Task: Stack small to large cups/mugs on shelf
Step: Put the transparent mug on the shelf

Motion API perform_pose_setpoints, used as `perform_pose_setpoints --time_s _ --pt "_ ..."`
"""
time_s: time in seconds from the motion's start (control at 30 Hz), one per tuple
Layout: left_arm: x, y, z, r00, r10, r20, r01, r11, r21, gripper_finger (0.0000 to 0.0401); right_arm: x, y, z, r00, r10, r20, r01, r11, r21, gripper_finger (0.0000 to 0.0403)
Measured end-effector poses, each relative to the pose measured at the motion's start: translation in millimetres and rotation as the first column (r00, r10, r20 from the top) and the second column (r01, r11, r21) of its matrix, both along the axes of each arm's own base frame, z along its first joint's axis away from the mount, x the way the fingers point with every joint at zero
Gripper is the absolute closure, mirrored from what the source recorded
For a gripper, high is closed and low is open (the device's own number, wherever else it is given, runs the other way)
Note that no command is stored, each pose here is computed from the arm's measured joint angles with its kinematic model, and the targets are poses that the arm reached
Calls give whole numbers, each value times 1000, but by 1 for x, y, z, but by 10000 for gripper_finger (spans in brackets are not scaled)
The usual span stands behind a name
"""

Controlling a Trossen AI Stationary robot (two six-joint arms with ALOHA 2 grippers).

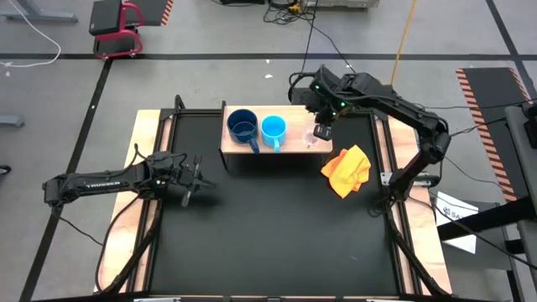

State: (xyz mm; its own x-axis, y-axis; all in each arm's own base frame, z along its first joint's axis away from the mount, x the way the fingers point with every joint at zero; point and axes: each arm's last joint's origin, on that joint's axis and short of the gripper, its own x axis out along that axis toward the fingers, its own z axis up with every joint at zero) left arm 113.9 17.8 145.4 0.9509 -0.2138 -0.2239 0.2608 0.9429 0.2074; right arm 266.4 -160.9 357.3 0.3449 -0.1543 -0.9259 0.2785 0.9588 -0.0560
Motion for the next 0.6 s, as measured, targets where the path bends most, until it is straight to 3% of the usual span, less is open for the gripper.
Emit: perform_pose_setpoints --time_s 0.6 --pt "0 0 0 1000 -2 0 2 1000 -1 370 3 -2 -4 1000 6 -12 -6 1000 11 403"
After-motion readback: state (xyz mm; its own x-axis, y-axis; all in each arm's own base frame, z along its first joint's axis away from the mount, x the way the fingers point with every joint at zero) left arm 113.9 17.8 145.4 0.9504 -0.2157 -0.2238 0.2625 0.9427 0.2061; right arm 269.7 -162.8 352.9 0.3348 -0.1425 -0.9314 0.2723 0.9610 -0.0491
